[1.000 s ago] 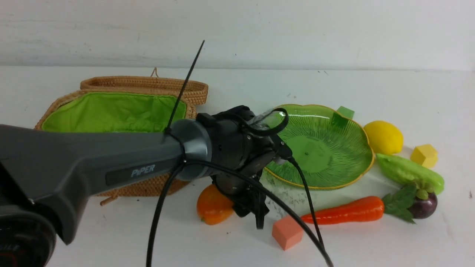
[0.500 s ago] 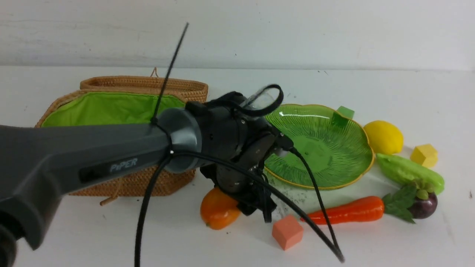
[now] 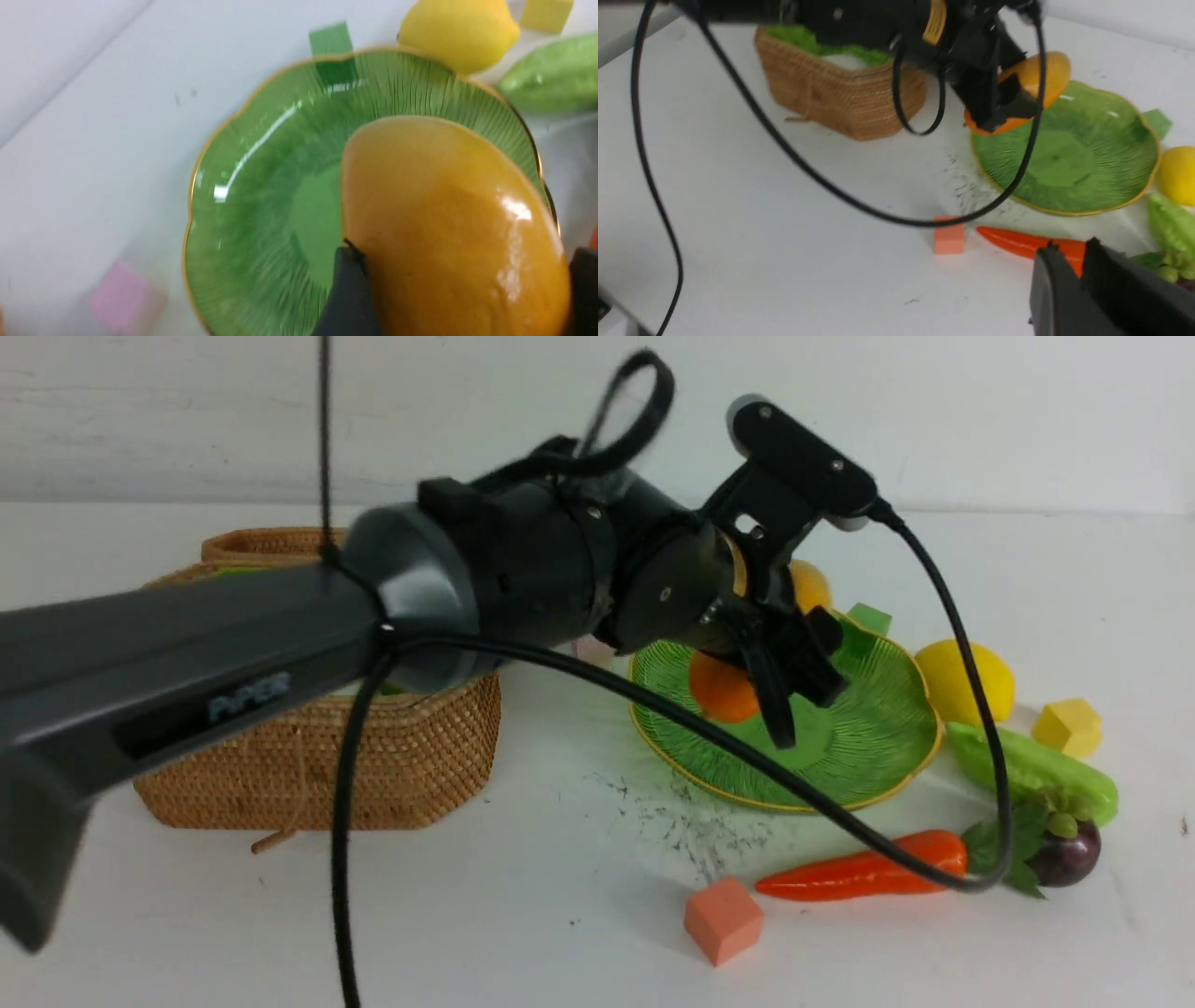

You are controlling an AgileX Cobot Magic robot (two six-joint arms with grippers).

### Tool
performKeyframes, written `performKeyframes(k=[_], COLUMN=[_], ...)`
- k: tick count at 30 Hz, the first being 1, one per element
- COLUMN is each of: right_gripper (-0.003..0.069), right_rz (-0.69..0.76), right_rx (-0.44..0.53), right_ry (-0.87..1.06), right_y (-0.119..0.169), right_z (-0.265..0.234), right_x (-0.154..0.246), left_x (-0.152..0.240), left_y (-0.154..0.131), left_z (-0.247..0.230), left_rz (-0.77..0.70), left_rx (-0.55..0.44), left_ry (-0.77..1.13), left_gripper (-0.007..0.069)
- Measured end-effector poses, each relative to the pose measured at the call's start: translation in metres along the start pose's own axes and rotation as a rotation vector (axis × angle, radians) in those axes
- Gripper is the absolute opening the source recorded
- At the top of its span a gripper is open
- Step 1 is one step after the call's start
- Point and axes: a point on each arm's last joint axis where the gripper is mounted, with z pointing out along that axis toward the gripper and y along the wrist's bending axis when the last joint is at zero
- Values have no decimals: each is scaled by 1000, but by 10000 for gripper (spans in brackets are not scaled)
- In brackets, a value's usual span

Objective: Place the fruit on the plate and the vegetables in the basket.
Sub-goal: Grab the mango with your left arm and place it on the right plate

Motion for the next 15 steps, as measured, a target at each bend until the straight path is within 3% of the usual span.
performKeyframes(k=[9, 15], right_gripper=[100, 107], right_rz=[57, 61], right_rx=[62, 60], right_ry=[0, 24], right_y=[-6, -5], right_z=[0, 0], right_x=[0, 2], left_x=[43, 42], left_y=[3, 4], left_z=[67, 71], left_rz=[2, 1], left_rx=[-4, -7], left_ry=[27, 30], left_gripper=[527, 547])
